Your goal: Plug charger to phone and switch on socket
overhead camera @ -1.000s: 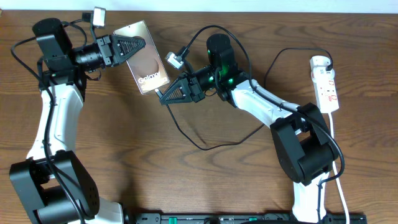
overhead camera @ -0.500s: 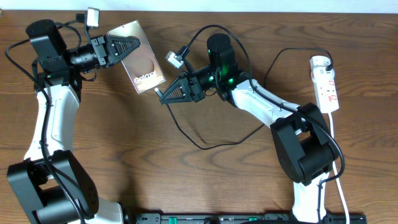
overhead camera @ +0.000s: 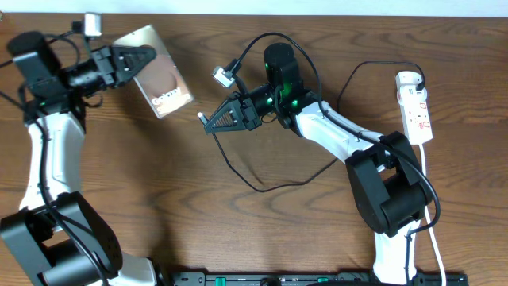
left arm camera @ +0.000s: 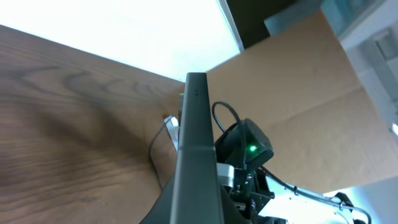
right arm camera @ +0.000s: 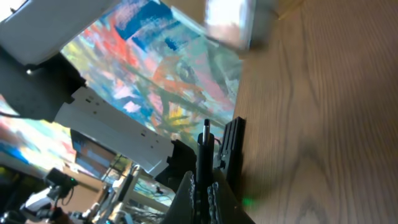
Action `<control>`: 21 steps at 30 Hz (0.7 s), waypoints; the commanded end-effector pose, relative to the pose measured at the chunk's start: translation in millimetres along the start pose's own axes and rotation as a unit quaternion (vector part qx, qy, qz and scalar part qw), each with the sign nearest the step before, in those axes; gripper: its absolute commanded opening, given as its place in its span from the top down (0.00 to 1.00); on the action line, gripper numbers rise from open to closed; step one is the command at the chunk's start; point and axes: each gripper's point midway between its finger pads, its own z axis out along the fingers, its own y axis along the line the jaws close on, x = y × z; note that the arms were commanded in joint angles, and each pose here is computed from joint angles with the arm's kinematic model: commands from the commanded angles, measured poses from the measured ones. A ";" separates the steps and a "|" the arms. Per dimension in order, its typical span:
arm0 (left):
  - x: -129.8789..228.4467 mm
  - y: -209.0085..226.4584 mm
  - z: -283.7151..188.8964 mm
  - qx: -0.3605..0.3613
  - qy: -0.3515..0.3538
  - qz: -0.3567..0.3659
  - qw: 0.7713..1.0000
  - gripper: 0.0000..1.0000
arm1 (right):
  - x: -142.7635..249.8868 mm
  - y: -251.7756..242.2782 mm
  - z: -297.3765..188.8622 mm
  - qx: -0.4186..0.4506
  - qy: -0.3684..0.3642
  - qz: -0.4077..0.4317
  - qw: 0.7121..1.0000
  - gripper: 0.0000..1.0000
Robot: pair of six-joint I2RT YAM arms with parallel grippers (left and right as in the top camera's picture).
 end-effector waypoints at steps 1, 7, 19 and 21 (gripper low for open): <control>-0.1 -9.0 -12.7 0.016 0.004 -0.007 1.000 0.93 | -12.8 -0.6 -8.9 0.032 -0.026 0.003 0.999 0.99; -1.4 -8.4 -17.2 0.015 0.001 -0.010 1.000 0.92 | -5.2 -53.9 -31.5 0.152 -0.081 0.116 0.978 0.99; -1.4 -8.4 -17.2 0.015 0.001 -0.010 1.000 0.93 | 83.7 -141.2 -136.1 0.485 -0.084 0.317 0.811 0.99; -1.4 -8.4 -17.2 0.015 0.001 -0.010 1.000 0.92 | 100.0 -142.2 -154.6 0.538 -0.067 0.337 0.770 0.99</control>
